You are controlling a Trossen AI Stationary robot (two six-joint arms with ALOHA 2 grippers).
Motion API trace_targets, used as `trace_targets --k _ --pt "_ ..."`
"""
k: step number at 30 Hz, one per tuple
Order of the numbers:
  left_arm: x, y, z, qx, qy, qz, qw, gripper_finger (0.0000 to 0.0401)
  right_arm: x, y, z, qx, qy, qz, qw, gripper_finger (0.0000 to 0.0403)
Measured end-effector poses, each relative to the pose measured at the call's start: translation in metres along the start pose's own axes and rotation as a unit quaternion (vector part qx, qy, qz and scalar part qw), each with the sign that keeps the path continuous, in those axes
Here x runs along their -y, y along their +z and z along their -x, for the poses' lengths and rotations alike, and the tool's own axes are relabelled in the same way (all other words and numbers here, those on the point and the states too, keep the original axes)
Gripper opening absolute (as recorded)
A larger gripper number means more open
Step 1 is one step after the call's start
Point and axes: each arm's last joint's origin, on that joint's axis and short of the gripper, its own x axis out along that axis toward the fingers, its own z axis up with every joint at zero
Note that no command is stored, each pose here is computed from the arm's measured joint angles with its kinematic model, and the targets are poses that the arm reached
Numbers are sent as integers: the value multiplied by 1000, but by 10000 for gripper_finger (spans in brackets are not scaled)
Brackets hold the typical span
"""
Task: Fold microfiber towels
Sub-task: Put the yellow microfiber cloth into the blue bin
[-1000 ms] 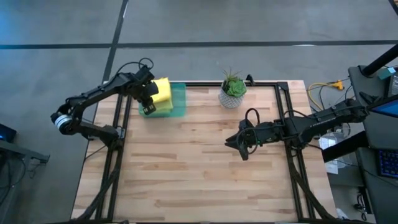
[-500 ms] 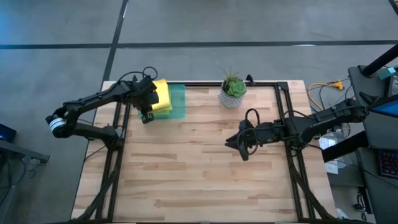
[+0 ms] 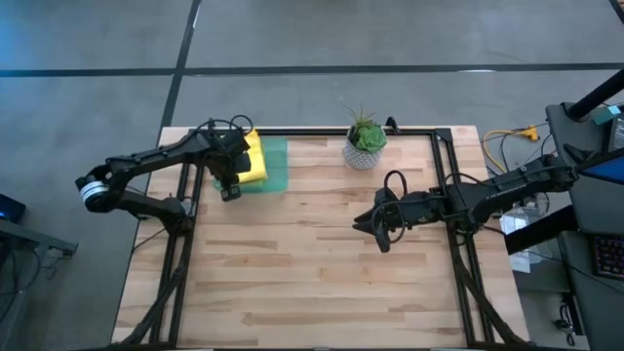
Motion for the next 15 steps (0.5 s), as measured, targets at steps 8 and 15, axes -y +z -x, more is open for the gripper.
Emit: trace_targets --k 8,15 --pt "7 -5 -2 -27 -48 -17 998 0 0 0 0 -1 -1 1 1000 105" --pt "9 -9 -6 -40 -61 -43 996 0 0 0 0 -1 -1 5 1000 105"
